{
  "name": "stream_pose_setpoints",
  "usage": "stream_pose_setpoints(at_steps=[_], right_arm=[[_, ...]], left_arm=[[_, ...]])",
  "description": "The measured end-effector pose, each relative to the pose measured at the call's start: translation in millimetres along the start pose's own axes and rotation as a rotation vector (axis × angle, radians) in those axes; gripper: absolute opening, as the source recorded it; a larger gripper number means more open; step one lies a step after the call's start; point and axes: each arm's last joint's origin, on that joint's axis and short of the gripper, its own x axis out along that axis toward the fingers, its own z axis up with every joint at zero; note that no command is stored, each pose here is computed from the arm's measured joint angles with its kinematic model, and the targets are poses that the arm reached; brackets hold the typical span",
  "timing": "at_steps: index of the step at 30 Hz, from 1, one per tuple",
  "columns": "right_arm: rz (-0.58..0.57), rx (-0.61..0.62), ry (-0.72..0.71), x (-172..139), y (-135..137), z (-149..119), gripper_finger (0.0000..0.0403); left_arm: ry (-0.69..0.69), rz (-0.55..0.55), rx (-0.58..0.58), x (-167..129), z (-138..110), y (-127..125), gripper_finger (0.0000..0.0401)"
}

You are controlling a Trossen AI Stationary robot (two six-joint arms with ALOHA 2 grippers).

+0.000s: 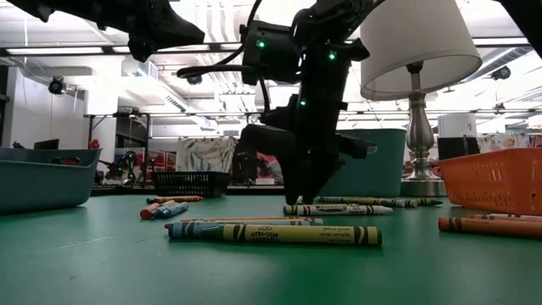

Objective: Sort crayons
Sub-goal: Put the green crayon into the orange bin

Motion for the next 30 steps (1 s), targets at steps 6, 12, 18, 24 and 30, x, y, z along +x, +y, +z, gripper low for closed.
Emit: stream_pose_setpoints(at_steps=[6, 12, 18, 24, 30], right_arm=[[0.012, -0.019, -0.016, 1, 3, -4, 0.0117], [0.027, -0.058, -0.025, 2, 5, -9, 0.0089], [0.037, -0.094, -0.026, 1, 8, -12, 0.0037], [0.038, -0.114, -0.022, 1, 8, -12, 0.0013], [0.083, -0.155, -0.008, -13, 10, -9, 0.0013]], left_arm=[[0.0, 0.0, 0.006, 0, 0, 0, 0.004], [0.0, 0.0, 0.006, 0, 0, 0, 0.004], [0.0, 0.0, 0.006, 0, 0, 0, 0.004], [0.0, 0.0, 0.006, 0, 0, 0, 0.004], [0.0, 0.0, 0.005, 0, 0, 0, 0.004]])
